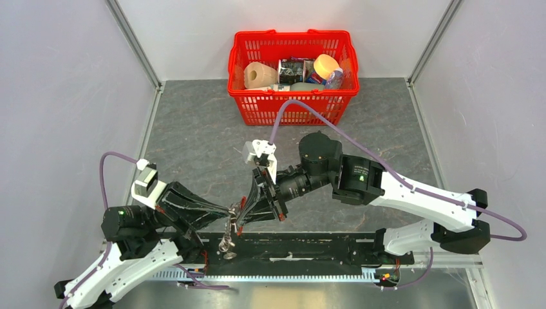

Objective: Put the keys on the keyring

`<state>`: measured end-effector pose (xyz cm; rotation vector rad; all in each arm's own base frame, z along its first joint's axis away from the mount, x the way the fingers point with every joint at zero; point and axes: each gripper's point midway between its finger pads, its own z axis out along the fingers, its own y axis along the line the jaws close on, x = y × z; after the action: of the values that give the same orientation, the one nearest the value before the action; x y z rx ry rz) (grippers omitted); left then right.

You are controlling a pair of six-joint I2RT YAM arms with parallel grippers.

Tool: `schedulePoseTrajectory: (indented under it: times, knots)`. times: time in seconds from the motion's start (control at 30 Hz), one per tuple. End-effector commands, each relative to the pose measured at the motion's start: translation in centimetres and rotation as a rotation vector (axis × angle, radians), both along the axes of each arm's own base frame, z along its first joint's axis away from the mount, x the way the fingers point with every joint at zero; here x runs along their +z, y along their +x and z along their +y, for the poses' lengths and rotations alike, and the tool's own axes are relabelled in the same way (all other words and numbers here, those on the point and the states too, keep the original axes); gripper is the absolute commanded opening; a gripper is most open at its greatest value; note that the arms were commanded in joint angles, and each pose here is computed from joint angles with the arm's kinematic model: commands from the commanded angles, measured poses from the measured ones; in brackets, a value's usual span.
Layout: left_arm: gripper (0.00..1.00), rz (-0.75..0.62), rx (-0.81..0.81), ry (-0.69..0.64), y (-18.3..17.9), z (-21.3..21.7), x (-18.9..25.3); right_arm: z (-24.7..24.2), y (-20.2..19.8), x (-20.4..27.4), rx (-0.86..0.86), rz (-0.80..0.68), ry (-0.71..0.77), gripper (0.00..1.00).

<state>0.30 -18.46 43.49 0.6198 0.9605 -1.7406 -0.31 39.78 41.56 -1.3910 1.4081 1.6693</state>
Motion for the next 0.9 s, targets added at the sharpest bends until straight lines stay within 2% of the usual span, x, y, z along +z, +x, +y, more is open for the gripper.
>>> schedulePoseTrajectory:
  times: [0.0,0.3,0.43,0.5,0.73,0.87]
  knots:
    - [0.02,-0.001,0.030,-0.078,0.2,1.0,1.7,0.3,-0.6,2.2,0.024,-0.015,0.074,0.00]
    - [0.02,-0.007,0.031,-0.091,0.1,1.1,2.0,0.4,0.2,2.0,-0.030,-0.023,0.060,0.01]
    - [0.02,-0.004,0.033,-0.089,0.1,1.2,1.9,-0.5,0.8,1.7,-0.088,-0.031,0.043,0.33]
    - [0.02,-0.006,0.033,-0.092,0.1,1.2,2.0,-1.2,1.3,1.5,-0.131,-0.041,0.037,0.43]
    - [0.02,0.005,0.054,-0.085,0.5,1.1,1.9,-5.4,2.6,2.3,-0.279,-0.080,0.064,0.62]
    - [0.02,0.040,0.098,-0.059,1.7,0.6,1.3,-7.7,4.5,2.0,-0.427,-0.085,0.059,0.71]
